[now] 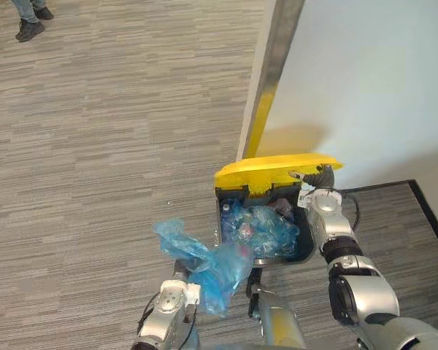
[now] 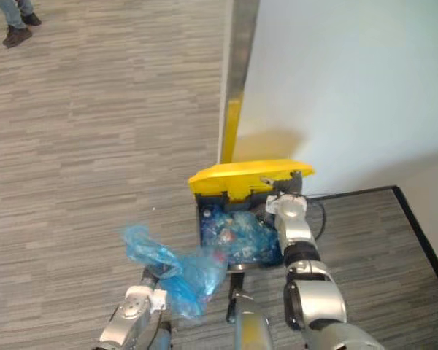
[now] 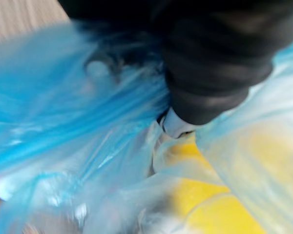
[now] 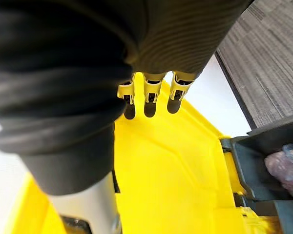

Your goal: Gather rubbish on tea table into small bin, then transfer packed bag to large trash can.

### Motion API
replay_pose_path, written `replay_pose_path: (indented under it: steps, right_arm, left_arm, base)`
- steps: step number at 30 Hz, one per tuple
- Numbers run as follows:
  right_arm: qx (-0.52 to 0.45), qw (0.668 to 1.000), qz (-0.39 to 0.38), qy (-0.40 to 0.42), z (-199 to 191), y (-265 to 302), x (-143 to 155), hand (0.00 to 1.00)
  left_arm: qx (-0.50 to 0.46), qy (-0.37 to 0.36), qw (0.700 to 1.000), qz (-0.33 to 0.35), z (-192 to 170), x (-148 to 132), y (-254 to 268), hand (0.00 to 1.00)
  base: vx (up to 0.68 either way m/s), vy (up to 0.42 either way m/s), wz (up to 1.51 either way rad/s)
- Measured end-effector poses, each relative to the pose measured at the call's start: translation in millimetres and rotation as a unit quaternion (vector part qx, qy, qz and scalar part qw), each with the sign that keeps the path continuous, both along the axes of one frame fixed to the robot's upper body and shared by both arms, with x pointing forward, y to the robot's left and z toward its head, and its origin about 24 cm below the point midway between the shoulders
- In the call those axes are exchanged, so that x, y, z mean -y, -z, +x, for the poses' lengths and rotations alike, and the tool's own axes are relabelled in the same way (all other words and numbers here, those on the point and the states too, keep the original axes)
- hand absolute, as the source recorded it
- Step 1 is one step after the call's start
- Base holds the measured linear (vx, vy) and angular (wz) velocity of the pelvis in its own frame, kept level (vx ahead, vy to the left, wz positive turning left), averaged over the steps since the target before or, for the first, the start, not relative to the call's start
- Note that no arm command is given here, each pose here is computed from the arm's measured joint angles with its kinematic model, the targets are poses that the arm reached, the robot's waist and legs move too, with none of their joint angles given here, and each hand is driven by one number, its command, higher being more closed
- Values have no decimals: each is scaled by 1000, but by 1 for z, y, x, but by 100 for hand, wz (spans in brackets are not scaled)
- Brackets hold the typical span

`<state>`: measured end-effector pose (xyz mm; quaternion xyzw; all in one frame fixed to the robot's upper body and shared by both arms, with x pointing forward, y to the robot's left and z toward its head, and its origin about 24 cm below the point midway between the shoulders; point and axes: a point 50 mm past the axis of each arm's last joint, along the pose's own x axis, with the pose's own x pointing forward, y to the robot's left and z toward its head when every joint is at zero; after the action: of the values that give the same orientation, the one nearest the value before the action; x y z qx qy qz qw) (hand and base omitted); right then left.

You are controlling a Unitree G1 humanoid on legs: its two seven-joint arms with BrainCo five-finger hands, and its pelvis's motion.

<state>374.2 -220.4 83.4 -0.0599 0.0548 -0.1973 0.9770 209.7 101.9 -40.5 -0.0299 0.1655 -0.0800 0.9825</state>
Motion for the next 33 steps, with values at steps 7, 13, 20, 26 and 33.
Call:
replay_pose_path:
  steps: [7,13,20,26,33]
  right_arm:
    - [8,1000,-3,7,12,-18,3,0]
    - [37,999,15,18,21,-41,2,0]
    - [52,998,16,9,26,-56,-3,0]
    - [61,998,11,-2,29,-63,-9,0]
    - [99,994,-3,-36,35,-89,-23,0]
  left_arm:
    - [76,69,994,-37,15,35,-37,100]
    - [140,126,981,-40,31,62,-66,100]
    - [200,143,969,-36,46,84,-95,100]
    - [229,126,965,19,66,84,-104,100]
    - [193,104,969,118,98,77,-90,100]
  base:
    - [14,8,0]
    - [33,9,-1]
    - [20,0,-6]
    - [-6,-19,-7]
    - [9,-33,-4]
